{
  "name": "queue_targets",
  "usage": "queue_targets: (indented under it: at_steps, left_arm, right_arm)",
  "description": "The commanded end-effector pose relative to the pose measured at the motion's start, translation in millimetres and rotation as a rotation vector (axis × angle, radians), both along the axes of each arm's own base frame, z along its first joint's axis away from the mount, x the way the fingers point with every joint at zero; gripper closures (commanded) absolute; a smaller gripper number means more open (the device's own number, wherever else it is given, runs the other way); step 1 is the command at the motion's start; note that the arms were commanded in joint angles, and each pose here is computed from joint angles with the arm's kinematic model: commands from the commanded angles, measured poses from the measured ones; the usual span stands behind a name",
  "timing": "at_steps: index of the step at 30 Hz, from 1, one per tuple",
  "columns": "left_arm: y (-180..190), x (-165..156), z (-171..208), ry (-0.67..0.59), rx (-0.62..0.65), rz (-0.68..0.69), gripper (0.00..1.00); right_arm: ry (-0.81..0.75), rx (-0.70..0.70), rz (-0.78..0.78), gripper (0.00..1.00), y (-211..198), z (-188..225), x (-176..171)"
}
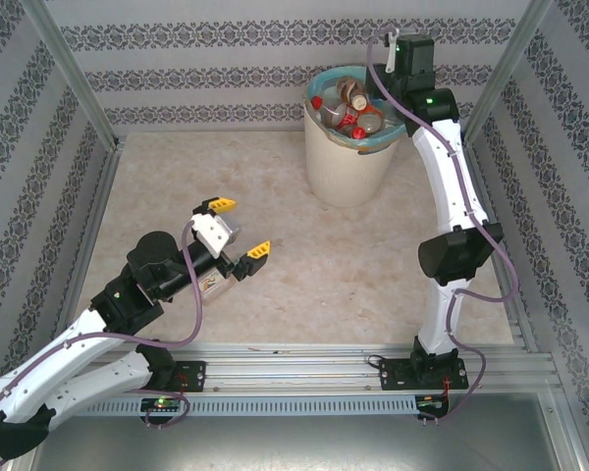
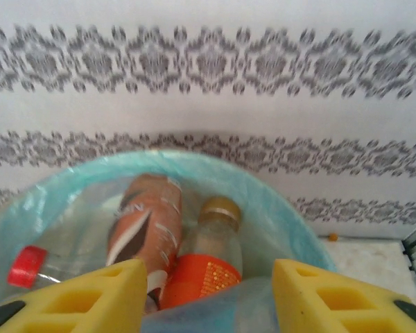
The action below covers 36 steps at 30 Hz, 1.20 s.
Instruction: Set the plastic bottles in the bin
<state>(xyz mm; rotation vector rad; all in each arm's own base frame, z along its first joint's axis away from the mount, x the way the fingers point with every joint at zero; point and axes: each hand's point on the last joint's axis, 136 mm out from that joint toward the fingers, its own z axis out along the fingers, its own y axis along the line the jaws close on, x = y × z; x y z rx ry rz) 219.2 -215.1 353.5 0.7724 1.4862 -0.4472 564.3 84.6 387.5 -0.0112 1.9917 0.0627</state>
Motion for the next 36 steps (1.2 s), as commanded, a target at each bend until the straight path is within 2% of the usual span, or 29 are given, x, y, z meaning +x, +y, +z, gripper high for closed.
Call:
queue_targets:
  at_steps: [1,7,11,16,20,24,29,32,36]
  left_arm:
    - [-0.7,0.4,-3.9,-0.006,0.026,0.003,0.02]
    - [-0.8,0.6,-7.0,0.007,0.027,0.004,0.02]
    - [-1.1,-0.3,-8.7,0.020,0.021,0.001,0.02]
    - [0.9,0.6,-10.0,0.029,0.012,0.014,0.02]
    - [11.0,7.3,-8.2,0.053,0.026,0.085,0.02]
    - [39.6,16.3,-18.8,0.152,0.094,0.250,0.02]
    - [83.7,10.4,-58.3,0.358,0.189,0.459,0.02]
    - [96.3,-0.9,-86.3,0.482,0.213,0.502,0.02]
    - [106.8,-8.6,-125.1,0.633,0.249,0.558,0.02]
  right_arm:
    - [0.111,0.063,0.003,0.57,4.7,-40.3,-8.2]
    - [0.138,0.129,-0.008,0.59,2.8,-77.6,-28.5]
    - [0.178,0.151,-0.026,0.59,-3.1,-88.4,-41.7]
    - [0.172,0.165,-0.024,0.54,-8.1,-85.7,-55.0]
    - [0.149,0.205,0.039,0.46,2.7,-59.5,-57.7]
    - [0.056,0.280,0.108,0.37,15.4,-2.7,-66.2]
    - [-0.057,0.342,0.146,0.30,22.2,54.8,-92.5]
    - [-0.102,0.364,0.162,0.29,27.1,68.4,-113.3]
    - [-0.133,0.382,0.174,0.28,35.0,66.2,-138.7]
